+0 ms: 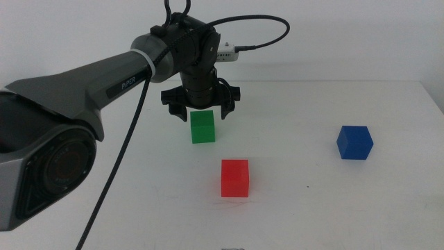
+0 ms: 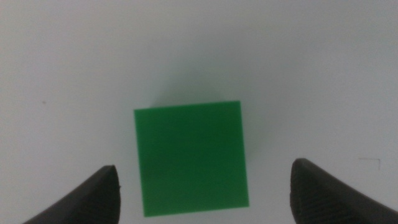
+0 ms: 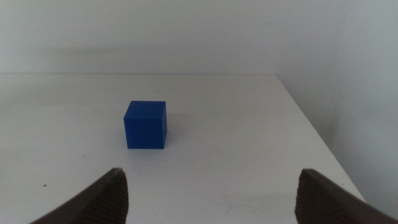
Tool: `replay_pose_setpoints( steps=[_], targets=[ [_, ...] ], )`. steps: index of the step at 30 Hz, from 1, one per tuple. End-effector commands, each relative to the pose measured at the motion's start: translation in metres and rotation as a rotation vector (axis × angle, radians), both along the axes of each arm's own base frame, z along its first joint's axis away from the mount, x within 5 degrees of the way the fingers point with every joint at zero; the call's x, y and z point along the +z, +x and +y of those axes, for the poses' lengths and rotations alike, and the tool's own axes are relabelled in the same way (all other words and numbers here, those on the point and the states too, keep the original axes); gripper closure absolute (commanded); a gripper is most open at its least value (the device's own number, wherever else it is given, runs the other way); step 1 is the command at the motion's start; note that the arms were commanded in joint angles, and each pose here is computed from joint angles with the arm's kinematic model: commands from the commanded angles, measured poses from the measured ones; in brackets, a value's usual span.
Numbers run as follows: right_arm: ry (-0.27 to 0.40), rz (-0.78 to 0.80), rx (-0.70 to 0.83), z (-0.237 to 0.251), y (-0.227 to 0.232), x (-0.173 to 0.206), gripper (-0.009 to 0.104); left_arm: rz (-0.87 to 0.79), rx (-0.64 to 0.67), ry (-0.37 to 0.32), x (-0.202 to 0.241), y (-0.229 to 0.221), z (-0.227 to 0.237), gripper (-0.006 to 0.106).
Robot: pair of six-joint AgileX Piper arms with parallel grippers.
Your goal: Stack red cubes first, then green, then blue cubes in a specific spot.
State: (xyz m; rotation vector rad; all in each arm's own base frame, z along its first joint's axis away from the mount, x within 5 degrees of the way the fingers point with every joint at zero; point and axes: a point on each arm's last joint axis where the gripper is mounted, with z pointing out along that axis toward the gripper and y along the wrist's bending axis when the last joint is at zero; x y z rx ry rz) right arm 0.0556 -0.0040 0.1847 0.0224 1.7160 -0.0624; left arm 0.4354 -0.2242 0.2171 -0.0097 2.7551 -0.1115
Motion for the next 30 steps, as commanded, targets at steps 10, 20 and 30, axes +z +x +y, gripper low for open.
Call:
replay_pose_setpoints(
  steps=[10, 20, 30],
  targets=[
    [-0.019, -0.113, 0.004, 0.0, -0.001, 0.014, 0.006, -0.116, 0.007, -0.041, 0.022, 0.007, -0.002, 0.008],
    [-0.019, -0.113, 0.004, 0.0, -0.001, 0.014, 0.006, -0.139, 0.002, -0.055, 0.011, 0.013, -0.005, 0.033],
    [-0.019, -0.113, 0.004, 0.0, -0.001, 0.014, 0.006, -0.124, -0.033, -0.079, 0.037, 0.001, -0.003, 0.075]
  ],
)
